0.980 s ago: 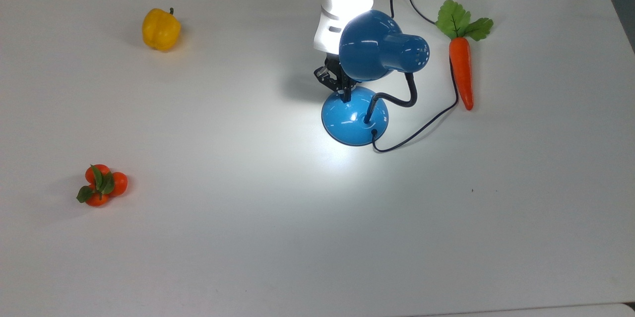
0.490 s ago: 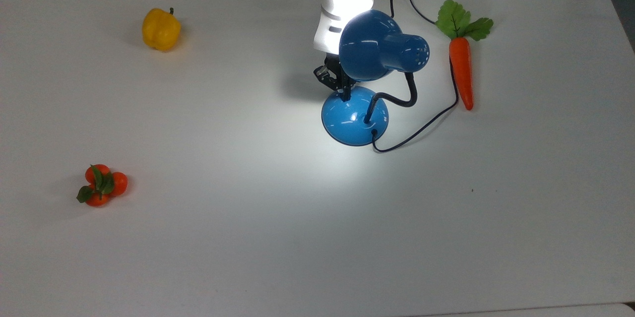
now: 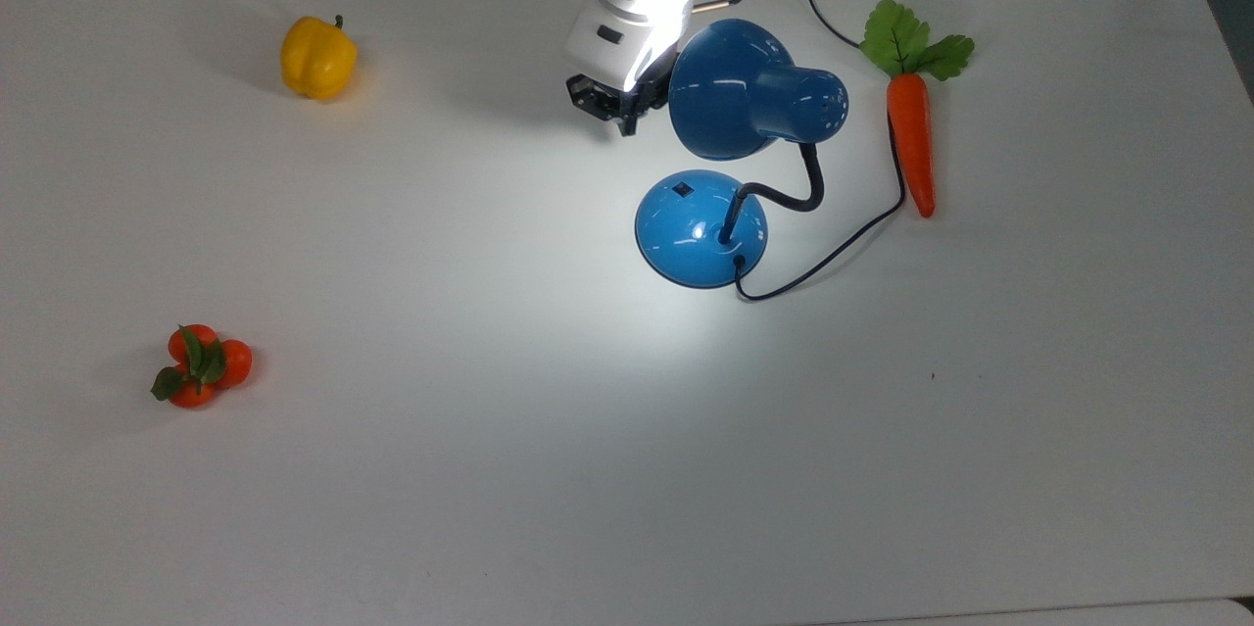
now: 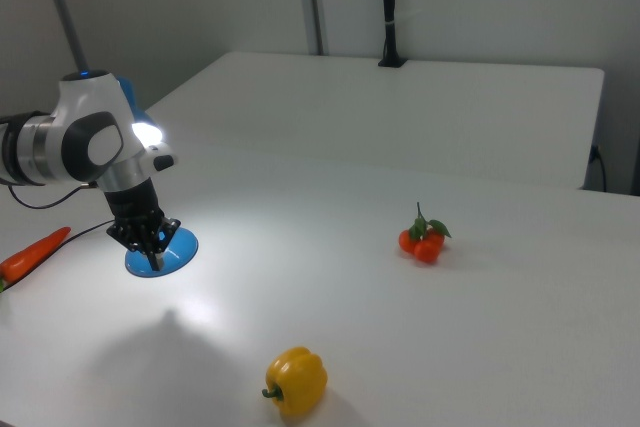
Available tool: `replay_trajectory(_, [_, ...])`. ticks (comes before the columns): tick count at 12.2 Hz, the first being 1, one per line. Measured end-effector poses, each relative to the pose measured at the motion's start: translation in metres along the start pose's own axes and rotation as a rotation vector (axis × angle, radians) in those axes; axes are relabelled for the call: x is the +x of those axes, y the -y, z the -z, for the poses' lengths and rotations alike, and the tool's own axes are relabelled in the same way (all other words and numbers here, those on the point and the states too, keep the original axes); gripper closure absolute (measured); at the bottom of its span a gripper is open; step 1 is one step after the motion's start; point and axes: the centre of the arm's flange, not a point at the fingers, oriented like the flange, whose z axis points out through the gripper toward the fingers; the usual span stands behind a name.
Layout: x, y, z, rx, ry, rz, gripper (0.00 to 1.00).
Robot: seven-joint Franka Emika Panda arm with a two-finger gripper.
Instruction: Turn on desk lamp
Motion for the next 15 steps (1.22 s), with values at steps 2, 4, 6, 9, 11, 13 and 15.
replay_trajectory(2, [-0.013,-0.028,0.007,-0.036,0.074,-0.098,0.99])
replay_trajectory(4, [-0.022,-0.058,0.021,-0.052,0.092,-0.191,0.99])
replay_trajectory(6, [-0.026,-0.087,0.056,-0.054,0.095,-0.251,0.99])
replay_trajectory(9, [-0.024,-0.107,0.130,-0.063,0.059,-0.294,0.99])
replay_trajectory(11, [-0.022,-0.110,0.164,-0.068,0.022,-0.304,0.99])
replay_trajectory(13, [-0.025,-0.111,0.190,-0.057,0.030,-0.316,0.99])
replay_trajectory(15, [-0.029,-0.111,0.214,-0.023,0.031,-0.331,0.97])
